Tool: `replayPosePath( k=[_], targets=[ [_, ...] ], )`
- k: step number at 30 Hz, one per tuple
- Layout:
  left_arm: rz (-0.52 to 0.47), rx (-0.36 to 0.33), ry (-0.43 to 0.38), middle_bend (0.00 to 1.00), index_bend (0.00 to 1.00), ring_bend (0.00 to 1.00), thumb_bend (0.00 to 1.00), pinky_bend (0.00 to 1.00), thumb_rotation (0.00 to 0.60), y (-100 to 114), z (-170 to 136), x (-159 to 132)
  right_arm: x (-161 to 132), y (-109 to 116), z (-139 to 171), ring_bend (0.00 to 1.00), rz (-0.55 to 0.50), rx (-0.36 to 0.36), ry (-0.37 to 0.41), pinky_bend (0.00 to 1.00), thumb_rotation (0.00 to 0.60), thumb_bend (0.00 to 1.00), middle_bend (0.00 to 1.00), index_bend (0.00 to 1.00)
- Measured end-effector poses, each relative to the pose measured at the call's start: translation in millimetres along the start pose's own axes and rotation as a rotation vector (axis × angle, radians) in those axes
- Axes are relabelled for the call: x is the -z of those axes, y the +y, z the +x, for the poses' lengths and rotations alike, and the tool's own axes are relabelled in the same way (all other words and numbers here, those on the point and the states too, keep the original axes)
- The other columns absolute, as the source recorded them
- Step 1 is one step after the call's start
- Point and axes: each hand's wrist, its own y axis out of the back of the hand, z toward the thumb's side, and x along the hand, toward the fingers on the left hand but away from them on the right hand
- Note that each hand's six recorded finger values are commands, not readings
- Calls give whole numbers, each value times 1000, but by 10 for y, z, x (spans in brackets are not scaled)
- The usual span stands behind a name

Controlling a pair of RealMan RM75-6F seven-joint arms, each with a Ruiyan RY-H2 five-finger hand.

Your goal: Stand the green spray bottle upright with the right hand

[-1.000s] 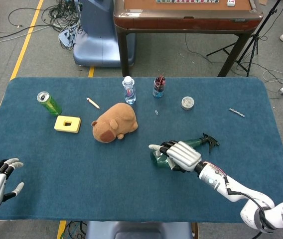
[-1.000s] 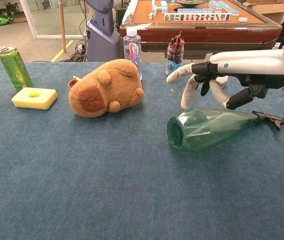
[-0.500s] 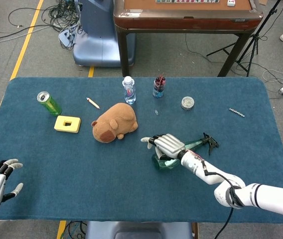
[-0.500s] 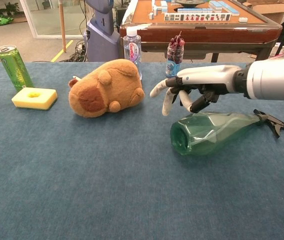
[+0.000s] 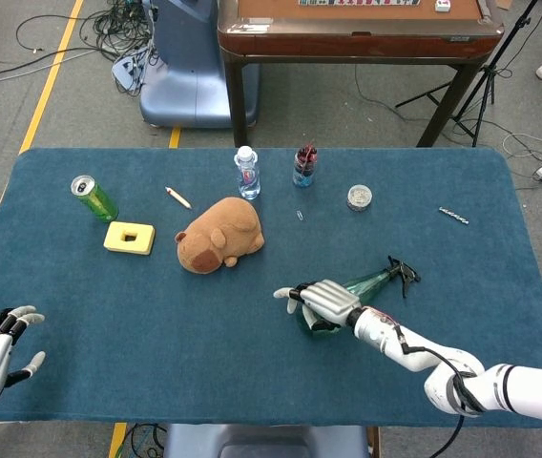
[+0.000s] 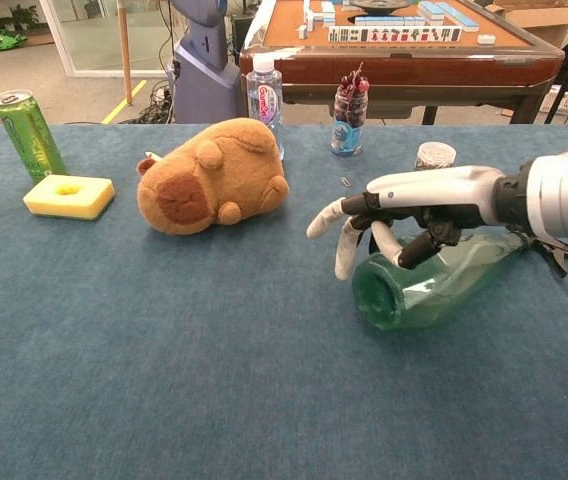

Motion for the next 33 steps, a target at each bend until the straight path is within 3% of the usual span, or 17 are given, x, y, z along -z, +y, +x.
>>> replayPosePath(
  k=[7, 8, 10, 11, 13, 18, 22, 33],
  targets=[
    [-1, -1, 4, 249, 337, 214, 260, 226, 600, 15, -12, 1, 9, -127, 351, 236, 35, -34, 35, 259, 600, 967, 360, 185],
    [-1, -1, 4, 249, 337, 214, 260, 226, 600, 16, -13, 1, 15, -124, 393, 236, 40, -28, 40, 259, 600, 889, 361, 186],
    [0, -1, 3, 249, 337, 214, 260, 226, 600, 17, -11, -5, 43, -94, 473, 236, 49, -2, 46, 259, 600, 504, 361, 188],
    [0, 0, 1, 249, 337, 214, 260, 226, 600, 14, -7, -15, 58, -72, 497, 236, 53, 13, 46, 259, 600, 370, 357, 188],
    [-1, 1, -5, 249, 337, 214, 260, 226, 600, 12, -2, -36, 93, -6, 529, 234, 60, 57, 44, 259, 600, 263, 339, 188],
    [-2, -4, -7, 249, 337, 214, 260, 226, 600, 31, -11, -43, 180, 219, 558, 217, 66, 179, 25, 259, 600, 227, 301, 188],
    [-2, -1, 10, 249, 337, 214, 260, 226, 600, 38, -22, 6, 378, 413, 622, 212, 98, 263, -36, 259, 600, 190, 278, 188],
    [-17, 11, -2, 249, 337, 214, 260, 226, 600, 10, -3, -20, 1056, 503, 879, 183, 214, 296, -254, 259, 600, 119, 229, 128]
  ],
)
